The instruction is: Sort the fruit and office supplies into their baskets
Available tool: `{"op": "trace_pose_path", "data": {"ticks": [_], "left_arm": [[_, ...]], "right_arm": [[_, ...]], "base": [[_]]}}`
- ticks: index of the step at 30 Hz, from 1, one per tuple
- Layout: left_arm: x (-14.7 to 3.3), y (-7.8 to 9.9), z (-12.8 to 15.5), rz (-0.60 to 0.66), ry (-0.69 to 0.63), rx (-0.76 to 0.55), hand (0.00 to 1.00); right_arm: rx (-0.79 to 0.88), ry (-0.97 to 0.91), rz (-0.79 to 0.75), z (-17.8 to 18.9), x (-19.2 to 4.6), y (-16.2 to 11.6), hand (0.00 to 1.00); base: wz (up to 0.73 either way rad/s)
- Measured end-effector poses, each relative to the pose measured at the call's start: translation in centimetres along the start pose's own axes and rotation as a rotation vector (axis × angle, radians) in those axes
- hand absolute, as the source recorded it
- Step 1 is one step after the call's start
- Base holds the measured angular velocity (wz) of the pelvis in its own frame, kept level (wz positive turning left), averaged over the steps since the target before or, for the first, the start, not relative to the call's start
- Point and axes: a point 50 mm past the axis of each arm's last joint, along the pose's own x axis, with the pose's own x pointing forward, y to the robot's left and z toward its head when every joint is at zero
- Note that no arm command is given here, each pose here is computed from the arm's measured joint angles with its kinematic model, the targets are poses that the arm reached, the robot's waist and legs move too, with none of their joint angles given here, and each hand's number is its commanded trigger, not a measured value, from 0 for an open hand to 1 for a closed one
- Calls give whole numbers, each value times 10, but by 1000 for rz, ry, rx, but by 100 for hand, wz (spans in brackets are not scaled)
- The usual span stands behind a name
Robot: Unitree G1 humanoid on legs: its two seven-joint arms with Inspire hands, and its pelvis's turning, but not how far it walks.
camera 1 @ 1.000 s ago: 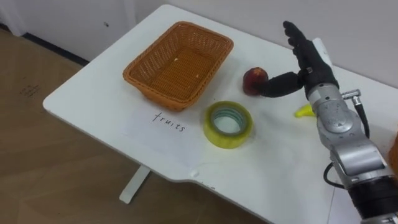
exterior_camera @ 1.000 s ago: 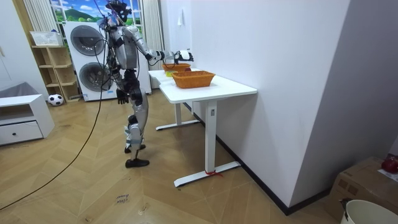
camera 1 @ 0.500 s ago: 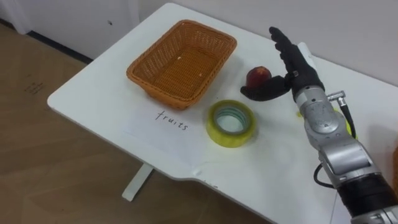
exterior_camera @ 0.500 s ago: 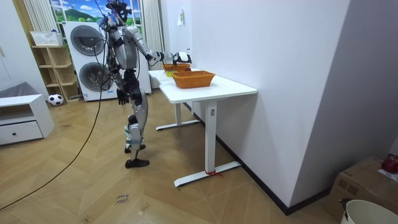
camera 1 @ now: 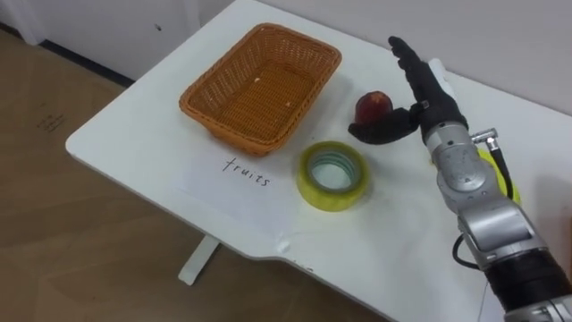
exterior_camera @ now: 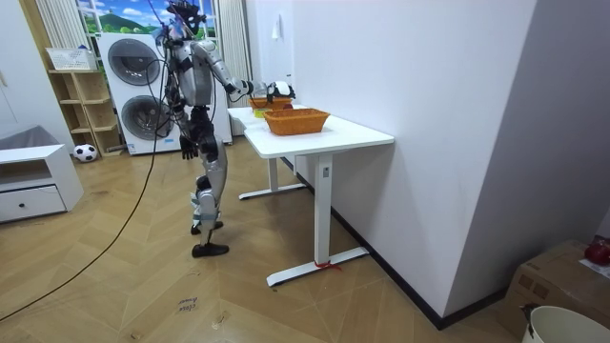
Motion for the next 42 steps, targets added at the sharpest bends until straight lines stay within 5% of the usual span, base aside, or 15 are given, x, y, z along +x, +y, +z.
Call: {"op": "trace_pose_path", "data": {"ticks": [42], "left_arm": [[3,0,-6,-1,23,-2,0]], "right_arm": [[-79,29,95,-12,-10,32,0]], "base": [[0]]}}
